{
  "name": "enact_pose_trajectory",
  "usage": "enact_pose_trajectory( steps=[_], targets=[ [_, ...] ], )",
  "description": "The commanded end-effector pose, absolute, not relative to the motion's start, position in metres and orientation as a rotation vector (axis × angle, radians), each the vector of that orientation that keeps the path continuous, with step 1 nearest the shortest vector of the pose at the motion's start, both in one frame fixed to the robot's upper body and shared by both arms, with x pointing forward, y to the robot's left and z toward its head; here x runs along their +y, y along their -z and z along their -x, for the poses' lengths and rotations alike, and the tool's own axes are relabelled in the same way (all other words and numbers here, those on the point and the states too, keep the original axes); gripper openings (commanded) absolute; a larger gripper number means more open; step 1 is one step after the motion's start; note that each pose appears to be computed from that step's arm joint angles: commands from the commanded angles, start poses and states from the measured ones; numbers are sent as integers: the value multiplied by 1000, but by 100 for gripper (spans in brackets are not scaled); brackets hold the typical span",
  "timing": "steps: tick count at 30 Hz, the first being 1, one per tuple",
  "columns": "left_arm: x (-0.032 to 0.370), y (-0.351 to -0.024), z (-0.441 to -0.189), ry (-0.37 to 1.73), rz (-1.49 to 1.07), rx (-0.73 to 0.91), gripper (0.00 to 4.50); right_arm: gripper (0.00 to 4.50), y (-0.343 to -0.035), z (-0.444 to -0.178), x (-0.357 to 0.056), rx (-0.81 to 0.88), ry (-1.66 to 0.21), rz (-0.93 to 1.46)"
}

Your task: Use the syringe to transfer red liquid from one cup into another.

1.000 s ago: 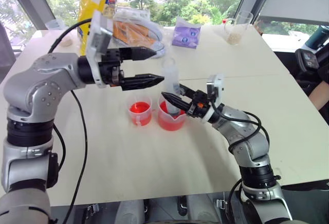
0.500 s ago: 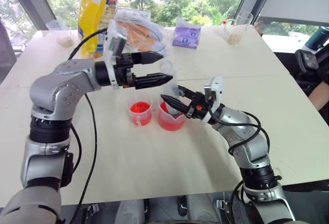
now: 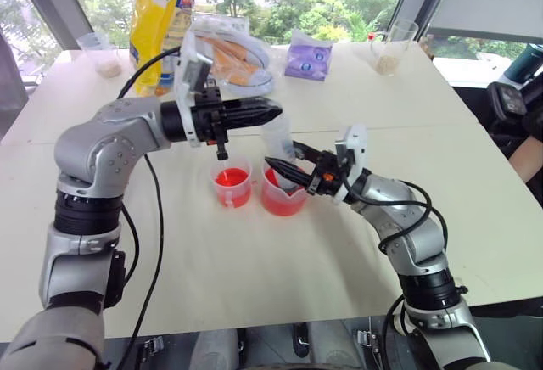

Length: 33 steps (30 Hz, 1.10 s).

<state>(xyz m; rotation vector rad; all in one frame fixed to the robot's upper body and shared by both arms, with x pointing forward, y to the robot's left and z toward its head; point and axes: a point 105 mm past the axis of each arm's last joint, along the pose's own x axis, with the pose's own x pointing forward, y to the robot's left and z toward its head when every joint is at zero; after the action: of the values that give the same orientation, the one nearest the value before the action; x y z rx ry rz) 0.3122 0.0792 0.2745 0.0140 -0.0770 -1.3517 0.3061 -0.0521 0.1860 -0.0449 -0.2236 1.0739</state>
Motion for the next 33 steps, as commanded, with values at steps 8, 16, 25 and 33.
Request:
enact_pose_trajectory(
  steps=[8,16,25,33],
  targets=[
    [85,-312,-309,1337,-70,-206,2,138,-170,-311,-51,-107,-1097,79],
    [91,-326,-313,1312,-88,-248,2,138,-161,-308,-49,-59,-1124,88],
    [94,-333,-315,1298,-102,-269,2,138,-158,-306,-49,-43,-1136,93],
    [96,-335,-315,1289,-110,-273,2,138,-158,-305,-49,-43,-1138,95]
  ],
)
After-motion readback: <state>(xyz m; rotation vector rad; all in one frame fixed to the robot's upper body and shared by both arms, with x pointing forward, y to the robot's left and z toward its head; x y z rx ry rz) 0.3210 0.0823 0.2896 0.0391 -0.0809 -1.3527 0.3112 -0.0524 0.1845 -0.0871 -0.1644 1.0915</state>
